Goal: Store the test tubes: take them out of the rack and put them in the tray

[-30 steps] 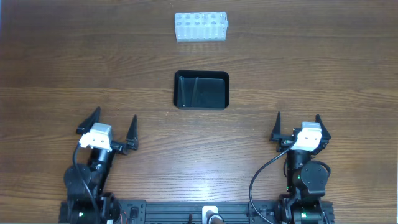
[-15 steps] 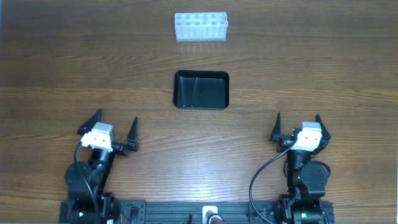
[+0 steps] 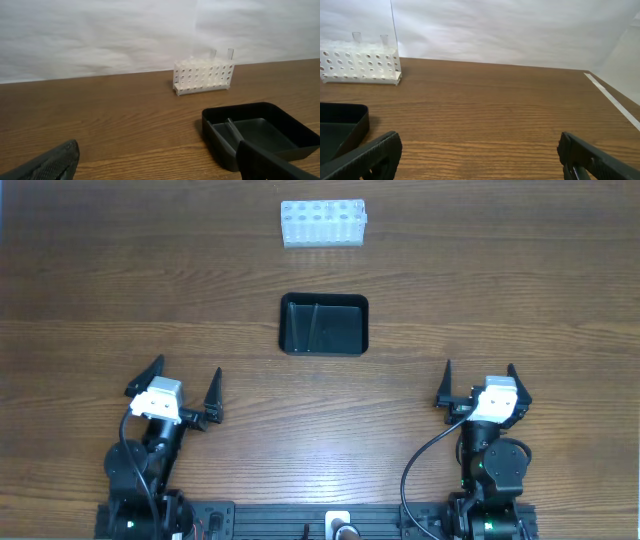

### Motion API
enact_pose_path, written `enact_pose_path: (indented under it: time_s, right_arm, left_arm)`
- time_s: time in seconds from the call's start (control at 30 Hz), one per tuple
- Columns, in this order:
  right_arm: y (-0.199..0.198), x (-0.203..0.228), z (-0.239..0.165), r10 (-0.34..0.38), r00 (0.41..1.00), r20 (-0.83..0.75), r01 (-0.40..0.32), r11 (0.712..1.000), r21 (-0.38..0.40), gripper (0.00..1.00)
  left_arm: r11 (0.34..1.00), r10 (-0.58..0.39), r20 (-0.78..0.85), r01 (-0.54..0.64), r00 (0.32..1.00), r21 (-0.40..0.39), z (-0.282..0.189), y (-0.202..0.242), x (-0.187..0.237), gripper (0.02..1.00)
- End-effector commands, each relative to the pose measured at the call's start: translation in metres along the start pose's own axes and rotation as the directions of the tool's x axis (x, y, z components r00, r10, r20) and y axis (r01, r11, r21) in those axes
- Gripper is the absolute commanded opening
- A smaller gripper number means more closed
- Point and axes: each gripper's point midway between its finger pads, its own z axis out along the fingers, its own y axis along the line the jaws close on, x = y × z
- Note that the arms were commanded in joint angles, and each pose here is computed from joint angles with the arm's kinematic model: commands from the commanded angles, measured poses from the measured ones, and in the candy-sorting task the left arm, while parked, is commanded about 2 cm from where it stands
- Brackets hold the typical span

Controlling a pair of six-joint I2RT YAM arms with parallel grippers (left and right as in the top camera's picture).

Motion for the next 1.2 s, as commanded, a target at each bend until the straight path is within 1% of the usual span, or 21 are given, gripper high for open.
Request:
enact_pose_path:
  time_s: [0.03, 0.2, 0.27, 0.33, 0.4, 0.6, 0.7, 0.9, 1.07, 1.1, 1.2]
  right_arm:
    - [-0.003, 0.001, 0.000, 0.004, 1.000, 0.000, -0.004, 1.000, 0.017, 0.993]
    - [-0.003, 0.001, 0.000, 0.007, 1.000, 0.002, -0.007, 1.000, 0.013, 0.993]
    - [0.005, -0.007, 0.000, 0.048, 0.998, 0.035, -0.047, 0.998, -0.036, 0.993]
    - [0.009, -0.006, 0.000, 0.052, 0.998, 0.030, -0.051, 0.997, -0.057, 0.991]
    - [0.010, 0.003, 0.000, 0.048, 0.999, -0.005, -0.048, 0.997, -0.058, 0.993]
    - [0.011, 0.004, 0.000, 0.048, 0.999, -0.011, -0.048, 0.997, -0.064, 0.993]
    - [0.021, 0.004, -0.001, 0.065, 0.998, -0.014, -0.067, 0.990, -0.121, 0.991]
    - [0.021, 0.004, -0.001, 0.065, 0.998, -0.013, -0.067, 0.991, -0.120, 0.991]
    - [0.017, -0.020, -0.002, 0.077, 0.994, 0.082, -0.068, 0.991, -0.111, 0.993]
    - [0.014, -0.025, -0.002, 0.079, 0.991, 0.104, -0.069, 0.993, -0.095, 0.993]
    - [-0.004, -0.033, -0.002, 0.085, 0.986, 0.142, -0.086, 0.996, 0.002, 0.991]
  left_arm:
    - [1.000, 0.018, 0.003, -0.018, 1.000, 0.013, 0.000, -0.002, 0.001, 1.000]
    - [1.000, 0.018, 0.003, -0.018, 1.000, 0.013, 0.000, -0.002, 0.001, 1.000]
    - [1.000, 0.018, 0.003, -0.018, 1.000, 0.013, 0.000, -0.002, 0.001, 1.000]
    - [1.000, 0.018, 0.003, -0.018, 1.000, 0.013, 0.000, -0.002, 0.001, 1.000]
    - [1.000, 0.018, 0.003, -0.018, 1.000, 0.013, 0.000, -0.002, 0.001, 1.000]
    - [1.000, 0.018, 0.004, -0.018, 1.000, 0.013, 0.000, -0.002, 0.001, 1.000]
    - [1.000, 0.018, 0.003, -0.018, 1.000, 0.013, 0.000, -0.002, 0.001, 1.000]
    - [1.000, 0.018, 0.003, -0.018, 1.000, 0.013, 0.000, -0.002, 0.001, 1.000]
    - [1.000, 0.018, 0.003, -0.018, 1.000, 0.013, 0.000, -0.002, 0.001, 1.000]
    - [1.000, 0.018, 0.004, -0.018, 1.000, 0.013, 0.000, -0.002, 0.001, 1.000]
    - [1.000, 0.018, 0.003, -0.018, 1.000, 0.013, 0.000, -0.002, 0.001, 1.000]
